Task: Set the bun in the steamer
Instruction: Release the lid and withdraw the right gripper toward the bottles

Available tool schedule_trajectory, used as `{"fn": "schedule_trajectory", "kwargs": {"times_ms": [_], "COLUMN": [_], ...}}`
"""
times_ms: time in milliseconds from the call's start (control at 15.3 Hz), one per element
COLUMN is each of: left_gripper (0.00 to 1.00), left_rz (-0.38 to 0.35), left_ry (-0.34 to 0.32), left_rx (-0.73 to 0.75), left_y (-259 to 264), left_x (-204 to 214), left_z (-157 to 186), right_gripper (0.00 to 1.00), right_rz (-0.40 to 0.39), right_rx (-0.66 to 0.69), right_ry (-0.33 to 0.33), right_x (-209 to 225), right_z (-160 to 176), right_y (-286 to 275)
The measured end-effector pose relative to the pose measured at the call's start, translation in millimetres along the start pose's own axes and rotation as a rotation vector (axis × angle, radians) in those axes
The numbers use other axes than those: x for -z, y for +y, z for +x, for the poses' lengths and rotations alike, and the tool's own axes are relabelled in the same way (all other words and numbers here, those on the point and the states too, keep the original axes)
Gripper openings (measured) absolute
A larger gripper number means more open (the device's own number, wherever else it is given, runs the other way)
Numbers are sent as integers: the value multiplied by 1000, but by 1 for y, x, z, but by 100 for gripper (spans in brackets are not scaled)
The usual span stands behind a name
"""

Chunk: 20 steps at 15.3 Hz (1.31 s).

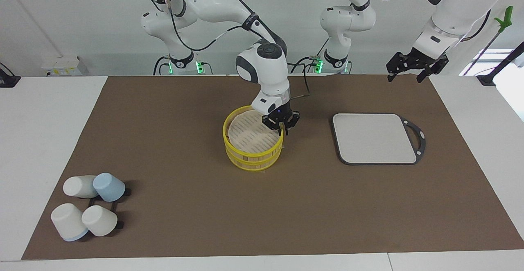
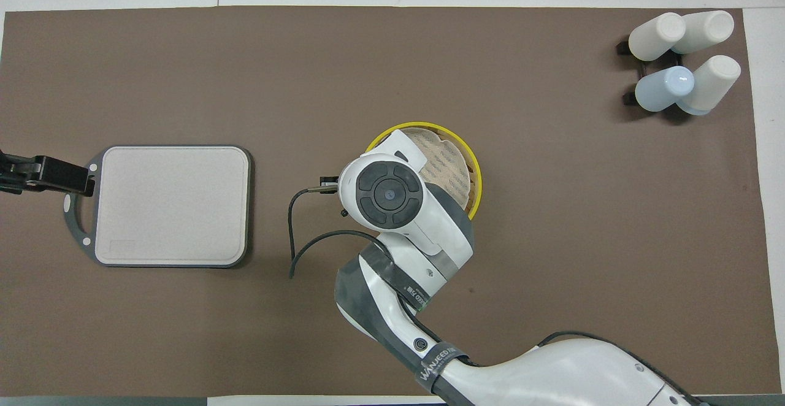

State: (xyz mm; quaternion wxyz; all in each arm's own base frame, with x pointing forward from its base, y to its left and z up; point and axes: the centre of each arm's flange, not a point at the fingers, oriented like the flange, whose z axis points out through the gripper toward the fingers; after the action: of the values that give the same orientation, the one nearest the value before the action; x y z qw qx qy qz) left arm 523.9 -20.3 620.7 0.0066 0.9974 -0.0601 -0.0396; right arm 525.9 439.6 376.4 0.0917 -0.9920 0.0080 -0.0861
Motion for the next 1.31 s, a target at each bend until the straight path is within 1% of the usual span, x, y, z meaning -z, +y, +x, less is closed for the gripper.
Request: {"fn": "schedule_trajectory", "kwargs": {"times_ms": [65, 131, 196, 261, 392, 523, 588, 654, 719, 784, 850, 980, 1046, 1176, 1307], "left_gripper": [100, 100, 100, 100, 100, 100, 100, 100, 100, 100, 100, 100, 100, 100, 100], "left_rz": [0, -1, -1, -1, -1, -2, -2, -2, -2, -2, -2, -2, -2, -2, -2], "left_ry": [2, 3, 3, 3, 3, 4, 6, 6, 7, 7, 7, 7, 7, 7, 8], "left_rx": [0, 0, 0, 1, 2, 2, 2, 2, 1, 0, -1, -2, -2, -3, -3], "left_y": [0, 0, 0, 0, -1, -1, -1, -1, 0, 0, 1, 1, 2, 2, 2], "left_x": [1, 1, 1, 1, 1, 1, 1, 1, 1, 1, 1, 1, 1, 1, 1], "left_z": [0, 0, 0, 0, 0, 0, 0, 0, 0, 1, 1, 1, 1, 1, 1], "right_gripper": [47, 54, 54, 56, 56, 59, 64, 73, 87, 97, 100, 100, 100, 100, 100], "right_rz": [1, 3, 6, 0, -42, -86, -104, -123, -148, -177, -203, -254, -273, -281, -279], "right_rx": [2, 3, 3, 2, 1, 1, 6, 15, 15, 0, -28, -87, -90, -49, -31], "right_ry": [0, 2, 6, 3, -21, -46, -57, -70, -88, -108, -125, -165, -192, -220, -241], "right_x": [0, 2, 5, 11, 33, 58, 69, 82, 99, 121, 146, 198, 222, 259, 286], "right_z": [-1, -1, 1, 4, 15, 27, 33, 41, 50, 59, 67, 77, 78, 80, 77], "right_y": [-1, -3, -4, -5, -7, -4, 2, 14, 33, 57, 85, 146, 179, 237, 284]}}
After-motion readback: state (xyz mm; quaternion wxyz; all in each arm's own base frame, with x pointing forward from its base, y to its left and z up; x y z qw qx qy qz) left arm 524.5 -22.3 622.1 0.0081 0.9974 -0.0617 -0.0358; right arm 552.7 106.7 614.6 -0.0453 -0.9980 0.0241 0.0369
